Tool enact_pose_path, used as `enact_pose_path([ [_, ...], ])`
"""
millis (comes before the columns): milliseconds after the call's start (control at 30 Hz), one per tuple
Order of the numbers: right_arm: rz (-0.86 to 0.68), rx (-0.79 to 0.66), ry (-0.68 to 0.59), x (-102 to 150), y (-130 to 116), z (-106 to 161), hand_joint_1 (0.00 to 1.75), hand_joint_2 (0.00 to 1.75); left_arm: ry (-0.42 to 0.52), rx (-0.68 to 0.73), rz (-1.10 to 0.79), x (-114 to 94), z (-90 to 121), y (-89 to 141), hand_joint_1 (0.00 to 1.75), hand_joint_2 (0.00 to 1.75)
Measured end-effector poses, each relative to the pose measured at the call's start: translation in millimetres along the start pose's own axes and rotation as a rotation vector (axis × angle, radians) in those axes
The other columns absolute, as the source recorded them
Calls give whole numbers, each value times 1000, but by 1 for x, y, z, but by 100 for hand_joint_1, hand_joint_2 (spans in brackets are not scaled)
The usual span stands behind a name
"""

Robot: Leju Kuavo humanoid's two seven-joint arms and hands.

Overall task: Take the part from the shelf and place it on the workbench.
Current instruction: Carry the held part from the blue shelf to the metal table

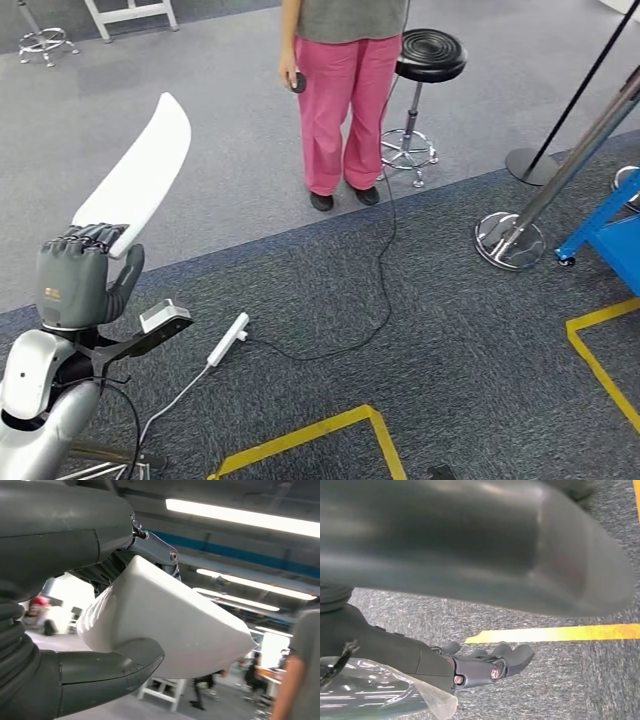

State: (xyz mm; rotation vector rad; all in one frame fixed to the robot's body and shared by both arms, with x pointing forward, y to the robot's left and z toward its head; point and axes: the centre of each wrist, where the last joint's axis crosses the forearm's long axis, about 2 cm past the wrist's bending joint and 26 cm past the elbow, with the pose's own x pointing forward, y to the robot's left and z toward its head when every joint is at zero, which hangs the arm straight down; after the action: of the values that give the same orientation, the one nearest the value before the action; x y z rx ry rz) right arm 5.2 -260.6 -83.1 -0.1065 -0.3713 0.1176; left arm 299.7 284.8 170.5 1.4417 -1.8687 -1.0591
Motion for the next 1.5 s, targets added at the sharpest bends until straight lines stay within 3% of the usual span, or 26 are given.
enact_pose_path([
  [1500, 12, 12, 10, 7, 13, 7, 0, 0, 18, -16, -16, -10, 5, -2, 175, 175],
])
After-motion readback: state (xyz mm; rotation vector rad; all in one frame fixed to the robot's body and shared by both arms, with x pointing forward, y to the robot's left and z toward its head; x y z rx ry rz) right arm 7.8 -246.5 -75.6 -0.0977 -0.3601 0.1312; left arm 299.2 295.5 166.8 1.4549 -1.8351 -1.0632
